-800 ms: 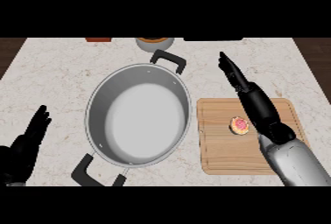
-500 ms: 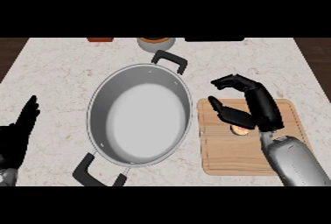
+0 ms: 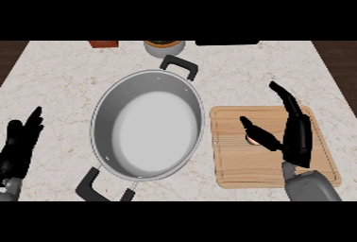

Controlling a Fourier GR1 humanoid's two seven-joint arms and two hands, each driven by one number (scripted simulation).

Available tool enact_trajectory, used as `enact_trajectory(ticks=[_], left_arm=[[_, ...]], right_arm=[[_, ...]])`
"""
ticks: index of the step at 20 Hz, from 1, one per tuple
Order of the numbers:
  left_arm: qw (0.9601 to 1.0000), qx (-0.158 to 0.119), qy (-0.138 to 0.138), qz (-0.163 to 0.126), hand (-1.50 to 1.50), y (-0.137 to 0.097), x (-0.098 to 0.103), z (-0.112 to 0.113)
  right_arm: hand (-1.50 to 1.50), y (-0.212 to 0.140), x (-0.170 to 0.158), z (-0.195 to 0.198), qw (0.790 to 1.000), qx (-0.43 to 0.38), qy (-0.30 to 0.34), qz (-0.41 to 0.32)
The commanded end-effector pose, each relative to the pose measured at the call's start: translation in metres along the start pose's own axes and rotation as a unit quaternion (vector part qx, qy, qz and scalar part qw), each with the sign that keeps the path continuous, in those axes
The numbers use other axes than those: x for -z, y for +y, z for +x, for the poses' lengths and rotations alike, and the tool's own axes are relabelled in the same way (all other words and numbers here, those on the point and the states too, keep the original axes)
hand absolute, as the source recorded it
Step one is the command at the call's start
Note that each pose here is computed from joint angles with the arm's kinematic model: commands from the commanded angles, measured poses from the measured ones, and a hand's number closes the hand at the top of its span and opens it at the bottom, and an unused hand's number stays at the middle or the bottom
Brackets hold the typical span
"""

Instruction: Pick the cupcake from the cutting board and place it in the pot

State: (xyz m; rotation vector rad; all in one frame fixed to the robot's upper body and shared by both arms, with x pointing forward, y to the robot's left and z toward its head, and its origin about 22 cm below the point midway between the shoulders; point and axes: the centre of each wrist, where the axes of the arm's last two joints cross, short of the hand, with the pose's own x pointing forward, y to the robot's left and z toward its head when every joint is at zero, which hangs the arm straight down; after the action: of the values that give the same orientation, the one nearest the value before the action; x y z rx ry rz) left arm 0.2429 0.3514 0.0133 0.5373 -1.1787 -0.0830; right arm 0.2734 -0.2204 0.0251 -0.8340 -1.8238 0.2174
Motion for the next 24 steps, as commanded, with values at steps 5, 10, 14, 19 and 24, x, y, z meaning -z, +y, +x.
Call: enact_trajectory(ticks=[5,10,14,19,24], left_arm=[[0.9999,0.001,0.014,-0.001,0.0,-0.012,0.008,0.026],[0.9999,0.003,0.017,0.001,0.0,-0.007,0.006,0.02],[0.9999,0.005,0.009,-0.003,0.0,-0.018,0.005,0.023],[0.9999,0.005,0.002,-0.012,0.0,-0.017,0.011,0.035],[0.9999,0.003,0.009,-0.005,0.0,-0.022,0.01,0.022]], right_arm=[[-1.5,-0.02,-0.029,0.025,0.987,-0.143,0.056,0.045],[-1.5,-0.045,-0.013,0.048,0.953,-0.253,0.125,0.11],[-1.5,-0.042,-0.011,0.081,0.918,-0.305,0.168,0.192],[-1.5,-0.028,-0.003,0.121,0.88,-0.308,0.222,0.286],[-1.5,-0.033,0.009,0.127,0.865,-0.317,0.262,0.288]])
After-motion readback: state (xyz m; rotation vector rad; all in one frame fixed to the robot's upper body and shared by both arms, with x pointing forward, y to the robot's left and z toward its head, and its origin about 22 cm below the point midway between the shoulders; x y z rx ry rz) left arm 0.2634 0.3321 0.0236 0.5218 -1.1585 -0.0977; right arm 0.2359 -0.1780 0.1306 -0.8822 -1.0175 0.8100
